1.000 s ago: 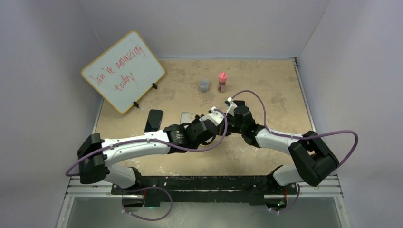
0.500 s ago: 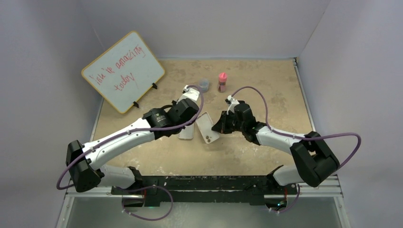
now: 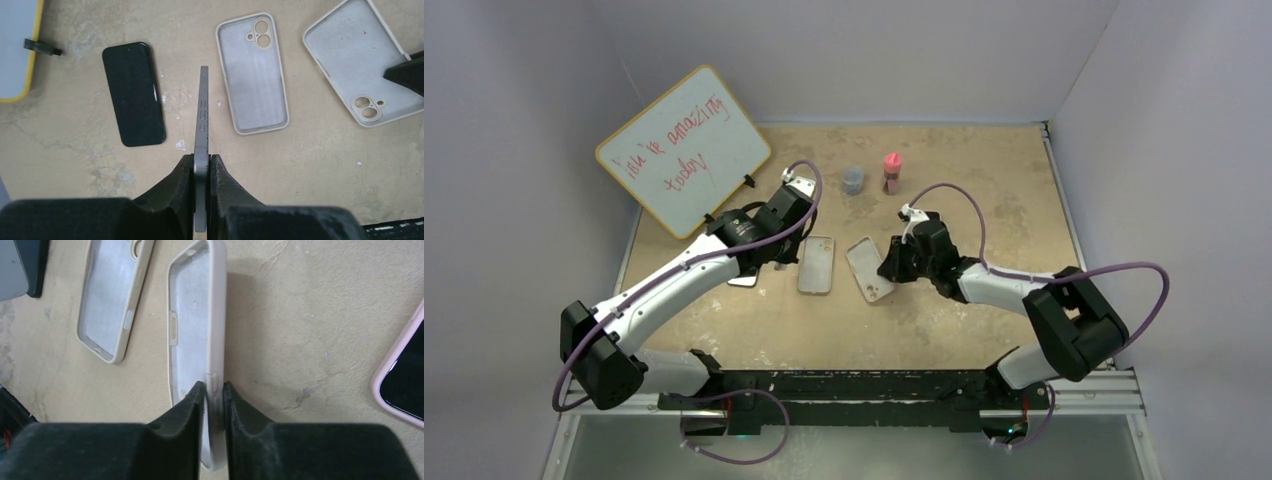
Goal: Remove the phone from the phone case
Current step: Place the phone case at the center of the board, then place the phone at the center of the board.
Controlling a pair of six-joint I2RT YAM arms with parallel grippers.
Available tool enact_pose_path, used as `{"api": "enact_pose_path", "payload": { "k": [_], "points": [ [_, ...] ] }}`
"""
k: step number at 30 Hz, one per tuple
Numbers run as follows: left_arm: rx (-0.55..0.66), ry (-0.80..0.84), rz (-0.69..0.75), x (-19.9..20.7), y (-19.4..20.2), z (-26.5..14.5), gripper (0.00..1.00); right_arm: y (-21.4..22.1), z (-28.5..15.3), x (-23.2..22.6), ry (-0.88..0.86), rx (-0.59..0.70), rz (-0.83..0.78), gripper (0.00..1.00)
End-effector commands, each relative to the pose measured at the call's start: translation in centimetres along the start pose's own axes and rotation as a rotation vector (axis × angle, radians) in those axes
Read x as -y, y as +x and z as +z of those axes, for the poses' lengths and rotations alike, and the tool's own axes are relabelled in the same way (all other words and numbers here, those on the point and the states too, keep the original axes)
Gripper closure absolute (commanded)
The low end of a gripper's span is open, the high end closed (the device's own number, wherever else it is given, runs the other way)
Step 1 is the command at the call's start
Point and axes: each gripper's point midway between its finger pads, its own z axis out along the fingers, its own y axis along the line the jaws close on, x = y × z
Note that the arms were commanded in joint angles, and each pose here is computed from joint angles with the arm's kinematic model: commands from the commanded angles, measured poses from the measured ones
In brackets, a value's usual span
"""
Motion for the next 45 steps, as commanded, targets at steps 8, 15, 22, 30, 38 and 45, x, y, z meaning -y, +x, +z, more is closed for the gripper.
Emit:
{"api": "enact_pose_path", "payload": {
  "k": [8, 15, 22, 30, 38, 45],
  "points": [
    [0.050, 0.120, -0.197, 1.5, -2.2, -0.3, 1.00, -2.8, -0.3, 0.6, 0.044, 0.119, -0.110, 0.38],
    [0.030, 0.194, -0.283, 2.6, -2.5, 0.0, 1.00, -5.0, -3.1, -3.4, -0.098, 0.299, -0.284, 0.28],
    [0.022, 0.301, -0.382, 4.4, -4.0, -0.5, 1.00, -5.1, -6.6, -12.5, -0.311, 0.605, -0.640, 0.25],
    [-0.077, 0.408, -0.571, 6.5, -3.8, -1.3, 1.00, -4.4, -7.2, -16.2, -0.322, 0.786, -0.883, 0.25],
    [-0.122, 0.546, -0.686, 9.0, -4.2, -2.0, 1.00, -2.4, -5.2, -17.8, -0.189, 0.802, -1.105, 0.26],
    [-0.147, 0.577, -0.702, 9.5, -3.9, -2.5, 1.00, -4.0, -4.6, -16.5, 0.107, 0.913, -1.184, 0.33]
  ]
}}
